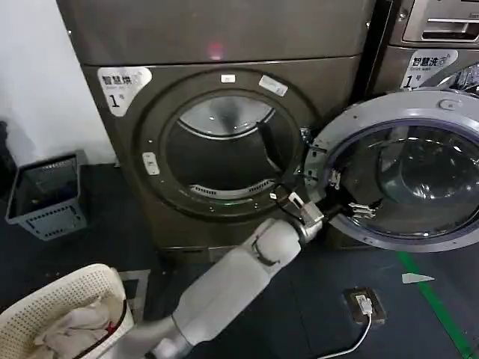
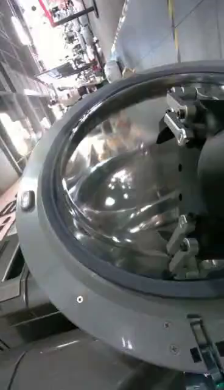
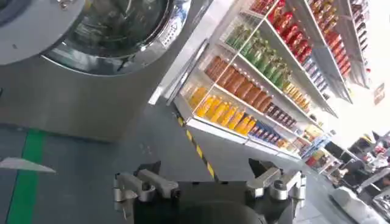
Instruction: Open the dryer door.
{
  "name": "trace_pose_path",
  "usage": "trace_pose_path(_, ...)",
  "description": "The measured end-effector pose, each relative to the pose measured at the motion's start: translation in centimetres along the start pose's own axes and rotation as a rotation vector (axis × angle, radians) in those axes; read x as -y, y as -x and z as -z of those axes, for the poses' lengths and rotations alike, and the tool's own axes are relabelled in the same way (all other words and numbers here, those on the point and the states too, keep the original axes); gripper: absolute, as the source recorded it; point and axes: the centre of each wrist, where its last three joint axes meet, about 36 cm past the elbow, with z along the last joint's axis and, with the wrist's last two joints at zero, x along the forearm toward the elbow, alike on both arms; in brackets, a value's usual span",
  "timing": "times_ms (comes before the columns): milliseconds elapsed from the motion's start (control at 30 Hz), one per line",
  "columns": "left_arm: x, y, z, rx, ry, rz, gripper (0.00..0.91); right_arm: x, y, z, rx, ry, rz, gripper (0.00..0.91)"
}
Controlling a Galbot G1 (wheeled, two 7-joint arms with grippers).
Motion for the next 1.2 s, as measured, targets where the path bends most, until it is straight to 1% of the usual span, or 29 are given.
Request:
trace_pose_path(167, 0.1, -0.1, 0.0, 0.003, -0.003, -0.004, 0.907, -0.1, 0.1, 0.0, 0.000, 0.002, 0.003, 0.907)
trace_pose_path(367, 0.5, -0.1, 0.4, 0.017, -0.007, -0.014, 0.907, -0.1, 0.2, 0.1, 0.001, 0.001, 0.008, 0.907)
trace_pose_path(500, 1.5, -0.3, 0.8, 0.024, -0.024, -0.040, 0.907, -0.1, 0.3, 0.1, 0.001, 0.002, 0.010, 0.907)
trace_pose_path(667, 3.1, -0.6, 2.0, 0.054, -0.036, -0.079, 0.907, -0.1, 0.4, 0.4, 0.004, 0.003, 0.013, 0.907)
trace_pose_path(833, 2.2, -3.4, 1.7, 0.035, -0.027, -0.081, 0.907, -0.2, 0.4, 0.5, 0.006, 0.004, 0.012, 0.907)
trace_pose_path(967, 1.4, -5.8, 1.9, 0.019, -0.013, -0.080, 0.907, -0.4, 0.3, 0.7, -0.011, 0.012, 0.005, 0.907)
trace_pose_path(1200, 0.7, -10.9, 2.2, -0.022, -0.005, -0.085, 0.907, -0.8, 0.2, 1.1, -0.003, 0.013, 0.010, 0.907)
